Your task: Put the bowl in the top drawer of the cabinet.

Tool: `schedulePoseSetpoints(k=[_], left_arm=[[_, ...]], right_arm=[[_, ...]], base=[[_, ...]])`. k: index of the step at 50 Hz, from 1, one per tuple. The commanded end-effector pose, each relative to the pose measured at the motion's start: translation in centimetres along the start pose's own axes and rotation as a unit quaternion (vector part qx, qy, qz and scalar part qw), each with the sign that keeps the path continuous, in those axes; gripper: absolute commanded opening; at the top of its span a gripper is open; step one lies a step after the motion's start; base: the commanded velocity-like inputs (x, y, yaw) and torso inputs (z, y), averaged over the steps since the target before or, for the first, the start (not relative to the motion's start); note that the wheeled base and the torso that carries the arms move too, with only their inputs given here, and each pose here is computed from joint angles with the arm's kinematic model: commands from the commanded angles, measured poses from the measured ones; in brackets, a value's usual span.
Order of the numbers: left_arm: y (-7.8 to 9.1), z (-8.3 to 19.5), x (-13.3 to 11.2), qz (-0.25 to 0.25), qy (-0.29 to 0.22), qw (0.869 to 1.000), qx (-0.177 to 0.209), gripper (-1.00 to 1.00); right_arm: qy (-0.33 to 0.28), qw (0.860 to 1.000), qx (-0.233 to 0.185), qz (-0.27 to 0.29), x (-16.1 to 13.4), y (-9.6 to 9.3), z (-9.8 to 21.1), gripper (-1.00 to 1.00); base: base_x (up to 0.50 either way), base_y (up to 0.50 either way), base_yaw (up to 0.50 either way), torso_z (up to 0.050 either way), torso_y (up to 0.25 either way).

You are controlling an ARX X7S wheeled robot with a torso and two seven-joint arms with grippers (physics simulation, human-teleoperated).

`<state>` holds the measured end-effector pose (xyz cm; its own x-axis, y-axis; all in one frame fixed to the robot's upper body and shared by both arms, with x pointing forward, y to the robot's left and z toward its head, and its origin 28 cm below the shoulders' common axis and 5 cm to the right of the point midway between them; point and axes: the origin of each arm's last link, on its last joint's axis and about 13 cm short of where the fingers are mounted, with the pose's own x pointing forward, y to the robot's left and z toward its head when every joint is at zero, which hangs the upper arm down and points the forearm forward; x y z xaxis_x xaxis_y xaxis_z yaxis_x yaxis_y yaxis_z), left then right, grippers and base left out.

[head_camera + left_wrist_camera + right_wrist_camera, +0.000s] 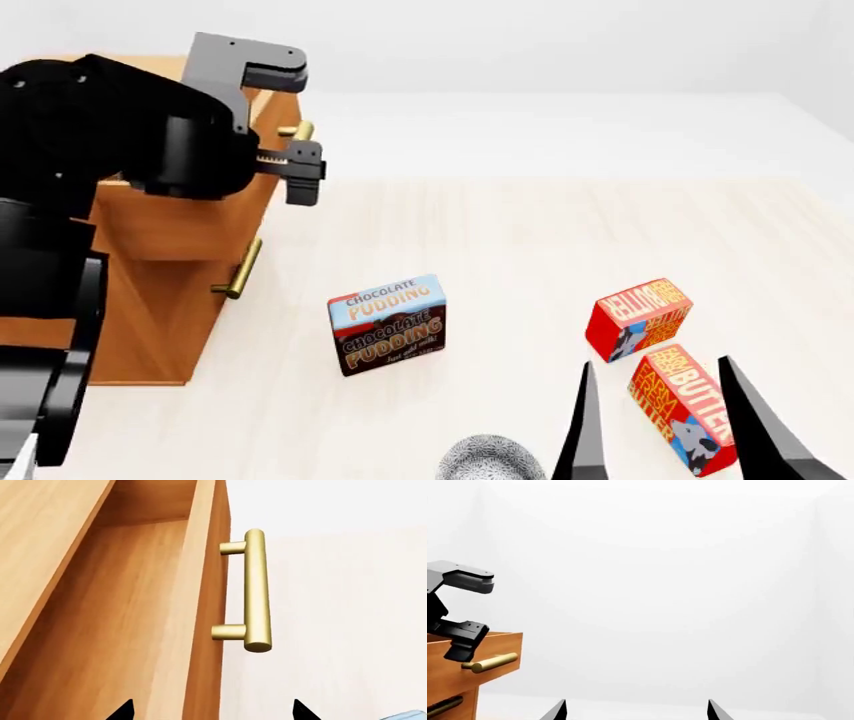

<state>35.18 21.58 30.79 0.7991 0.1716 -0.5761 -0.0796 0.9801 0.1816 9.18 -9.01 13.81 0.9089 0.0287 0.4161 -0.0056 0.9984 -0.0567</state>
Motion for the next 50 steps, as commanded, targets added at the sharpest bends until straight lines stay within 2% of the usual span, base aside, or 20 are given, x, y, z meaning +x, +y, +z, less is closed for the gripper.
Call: schedulePoseSetpoints(k=[1, 7, 16, 39, 50], left_arm=[[-2.5, -1.6, -0.5, -0.141, 0.059, 0.988, -0.020, 1.00], [-3.4, -1.5, -1.6, -0.177, 0.059, 0.982, -0.023, 1.00], [-4.5, -1.3, -2.7, -0.203, 0.056, 0.977, -0.018, 1.00], [-8.5, -1.1, -6.1, -0.237, 0.036, 0.970, 0.039, 1.00], [-9.5, -0.7, -8.6, -0.286, 0.014, 0.958, 0.034, 1.00]], right_arm=[[-0.002, 1.000, 0.000, 0.001, -0.1, 0.1, 0.2, 1.00], [-0.003, 1.000, -0.001, 0.003, -0.1, 0.2, 0.3, 1.00], [-0.004, 1.000, -0.003, 0.006, -0.2, 0.3, 0.5, 1.00], [-0.007, 1.000, 0.004, 0.003, -0.5, -0.1, 0.5, 1.00], [-0.010, 1.000, 0.006, -0.003, -0.9, -0.4, 0.8, 1.00]], base=[[0.00, 0.00, 0.00, 0.000, 0.000], [-0.01, 0.00, 0.00, 0.000, 0.000], [-0.01, 0.00, 0.00, 0.000, 0.000], [-0.01, 0.00, 0.00, 0.000, 0.000], [-0.01, 0.00, 0.00, 0.000, 0.000]])
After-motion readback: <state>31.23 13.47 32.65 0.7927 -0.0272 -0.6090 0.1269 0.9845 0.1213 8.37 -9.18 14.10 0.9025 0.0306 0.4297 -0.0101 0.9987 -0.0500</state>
